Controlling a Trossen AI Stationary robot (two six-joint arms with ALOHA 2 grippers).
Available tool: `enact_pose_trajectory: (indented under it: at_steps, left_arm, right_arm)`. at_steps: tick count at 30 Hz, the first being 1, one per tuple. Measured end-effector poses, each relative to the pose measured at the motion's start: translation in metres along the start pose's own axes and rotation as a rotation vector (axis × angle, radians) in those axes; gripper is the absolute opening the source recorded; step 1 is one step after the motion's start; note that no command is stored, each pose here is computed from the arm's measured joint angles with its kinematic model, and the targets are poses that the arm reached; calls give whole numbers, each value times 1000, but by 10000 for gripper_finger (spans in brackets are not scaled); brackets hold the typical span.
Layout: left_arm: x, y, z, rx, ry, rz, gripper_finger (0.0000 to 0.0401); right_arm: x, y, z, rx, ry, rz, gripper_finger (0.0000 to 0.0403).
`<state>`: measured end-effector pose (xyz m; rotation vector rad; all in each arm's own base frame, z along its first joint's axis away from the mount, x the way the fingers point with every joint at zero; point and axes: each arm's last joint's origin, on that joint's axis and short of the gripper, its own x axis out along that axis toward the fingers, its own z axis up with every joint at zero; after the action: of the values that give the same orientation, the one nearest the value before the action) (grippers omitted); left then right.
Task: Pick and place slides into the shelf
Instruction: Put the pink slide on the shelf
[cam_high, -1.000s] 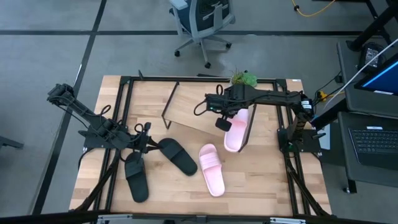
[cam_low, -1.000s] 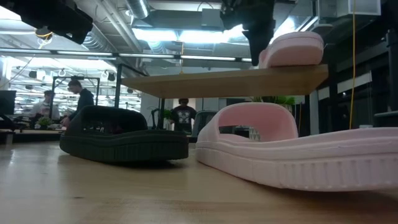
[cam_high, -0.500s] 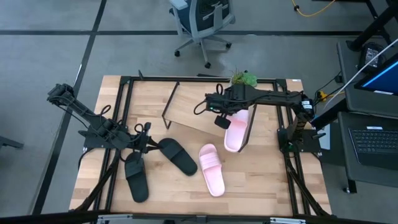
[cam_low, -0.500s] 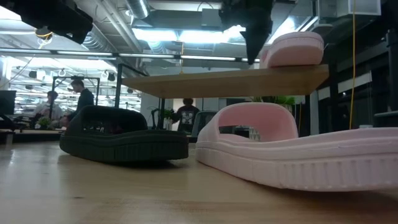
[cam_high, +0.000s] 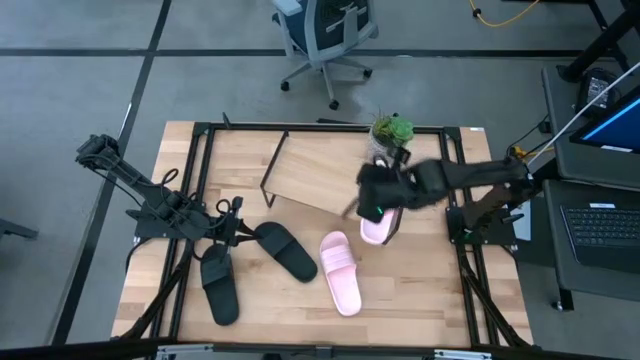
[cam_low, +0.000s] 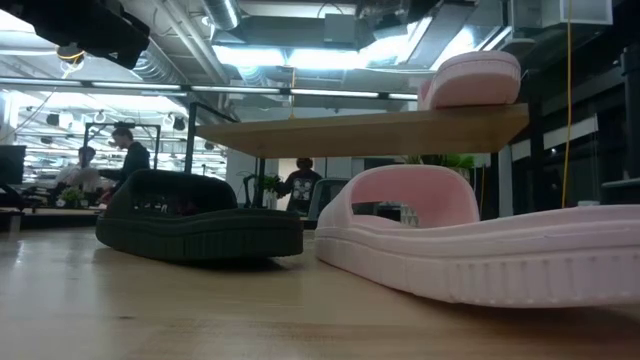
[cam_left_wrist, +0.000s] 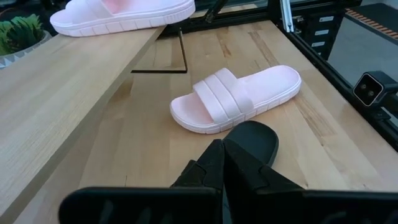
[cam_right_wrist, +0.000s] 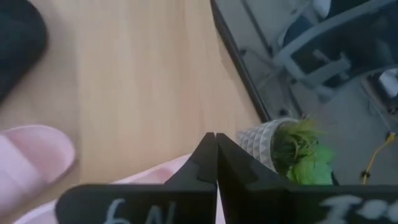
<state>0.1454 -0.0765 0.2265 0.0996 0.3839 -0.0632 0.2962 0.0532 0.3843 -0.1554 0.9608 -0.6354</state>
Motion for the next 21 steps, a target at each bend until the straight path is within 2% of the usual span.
enact_pose_trajectory:
  at_steps: [6, 10, 15, 18, 21]
  left_arm:
    - [0, 0, 0, -2, -5, -1, 0]
    - [0, 0, 1, -8, -13, -2, 0]
    - [0, -1, 7, -38, -63, -8, 0]
    - [0, -1, 8, -45, -79, -10, 0]
    - [0, -1, 8, -47, -79, -10, 0]
  right_arm:
    - [-20, 51, -45, 10, -76, 28, 0]
    - [-26, 90, -69, 30, -165, 144, 0]
    - [-30, 138, -96, -27, -356, 301, 0]
    - [-28, 158, -110, -51, -454, 379, 1]
    - [-18, 166, -123, -84, -491, 395, 6]
